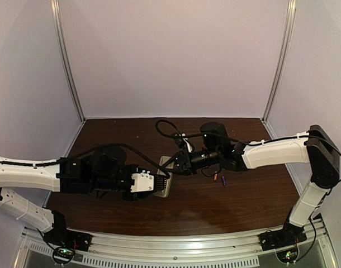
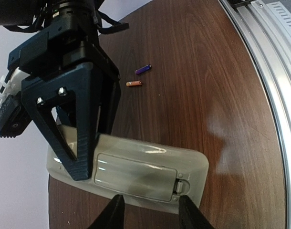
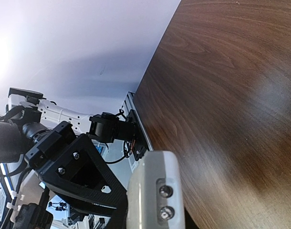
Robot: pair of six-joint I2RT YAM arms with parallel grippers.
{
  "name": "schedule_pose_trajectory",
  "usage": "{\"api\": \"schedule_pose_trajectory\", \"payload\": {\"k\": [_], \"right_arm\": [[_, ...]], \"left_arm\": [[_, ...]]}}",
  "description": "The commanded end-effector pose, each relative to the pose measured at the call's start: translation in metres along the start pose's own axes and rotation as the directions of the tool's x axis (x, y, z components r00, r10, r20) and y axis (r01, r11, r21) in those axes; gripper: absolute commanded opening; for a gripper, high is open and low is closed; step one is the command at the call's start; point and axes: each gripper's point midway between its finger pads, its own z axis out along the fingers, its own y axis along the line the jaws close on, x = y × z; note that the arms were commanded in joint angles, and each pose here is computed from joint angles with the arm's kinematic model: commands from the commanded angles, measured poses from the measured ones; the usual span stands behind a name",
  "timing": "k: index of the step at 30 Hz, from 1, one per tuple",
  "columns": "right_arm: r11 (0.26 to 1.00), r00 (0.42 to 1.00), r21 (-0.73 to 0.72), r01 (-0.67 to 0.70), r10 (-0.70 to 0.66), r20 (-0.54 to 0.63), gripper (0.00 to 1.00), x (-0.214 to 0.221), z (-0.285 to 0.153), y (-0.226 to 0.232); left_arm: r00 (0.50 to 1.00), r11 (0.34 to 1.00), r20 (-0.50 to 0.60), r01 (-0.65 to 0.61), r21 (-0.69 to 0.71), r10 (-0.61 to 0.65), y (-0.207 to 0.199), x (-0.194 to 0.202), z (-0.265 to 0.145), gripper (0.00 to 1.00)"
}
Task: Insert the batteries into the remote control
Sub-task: Remove the battery cover from the remote control.
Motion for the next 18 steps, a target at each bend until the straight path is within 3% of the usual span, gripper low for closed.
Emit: {"api": "schedule_pose_trajectory", "payload": {"k": [1,18], "right_arm": [[1.0,1.0,-0.015,0.001,-0.002,-0.015,0.0,0.004,0.005,-0.001],[0.999,0.999,-0.043,-0.017,0.016,-0.031,0.0,0.006,0.008,0.008]], "left_arm": [[0.999,0.998,0.042,-0.026,-0.052,0.028,0.015,-0.019,0.001,0.39],[0.997,0.996,-0.017,-0.078,-0.047,0.077,0.005,-0.012,0.012,0.36]]}}
